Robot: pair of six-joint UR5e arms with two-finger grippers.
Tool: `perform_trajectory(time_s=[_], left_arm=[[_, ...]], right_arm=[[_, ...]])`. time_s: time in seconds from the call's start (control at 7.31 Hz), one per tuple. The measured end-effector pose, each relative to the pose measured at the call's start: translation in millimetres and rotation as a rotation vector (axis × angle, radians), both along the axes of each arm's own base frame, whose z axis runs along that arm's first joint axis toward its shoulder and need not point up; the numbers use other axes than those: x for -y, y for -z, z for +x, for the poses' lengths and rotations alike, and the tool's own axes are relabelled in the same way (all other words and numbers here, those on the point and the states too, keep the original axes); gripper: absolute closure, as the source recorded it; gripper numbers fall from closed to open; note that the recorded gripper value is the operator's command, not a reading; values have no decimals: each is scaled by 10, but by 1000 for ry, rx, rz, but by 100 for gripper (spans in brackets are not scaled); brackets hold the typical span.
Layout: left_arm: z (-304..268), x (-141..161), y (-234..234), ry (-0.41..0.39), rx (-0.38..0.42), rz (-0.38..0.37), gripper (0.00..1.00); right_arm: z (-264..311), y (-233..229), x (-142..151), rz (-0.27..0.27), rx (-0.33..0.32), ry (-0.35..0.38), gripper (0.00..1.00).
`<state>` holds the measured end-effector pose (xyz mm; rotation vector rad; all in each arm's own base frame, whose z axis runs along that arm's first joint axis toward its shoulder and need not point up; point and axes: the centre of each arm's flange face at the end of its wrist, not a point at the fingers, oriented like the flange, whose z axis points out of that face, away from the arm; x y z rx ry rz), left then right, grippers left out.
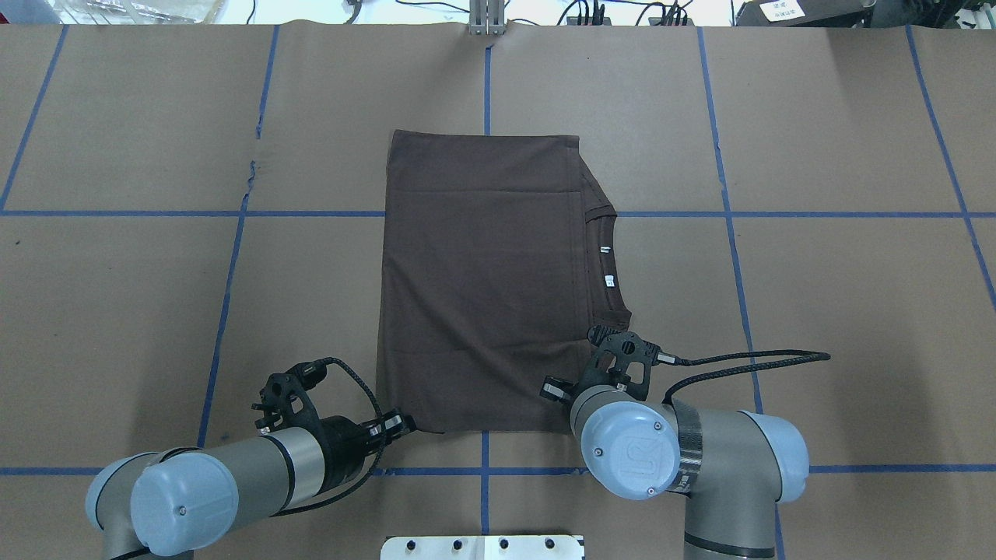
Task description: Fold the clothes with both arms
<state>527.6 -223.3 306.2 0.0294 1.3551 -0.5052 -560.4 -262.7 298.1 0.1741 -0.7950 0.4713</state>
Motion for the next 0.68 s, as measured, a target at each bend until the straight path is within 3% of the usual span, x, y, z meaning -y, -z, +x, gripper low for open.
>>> perform_trajectory(time_s=[0.41, 0.68], left_arm=[[-210, 0, 220, -8, -7, 10, 100], [-763, -101, 841, -49, 20, 5, 100]], right_arm=[[244, 280, 32, 21, 56, -16, 100], [834, 827, -86, 28, 119, -11, 100]])
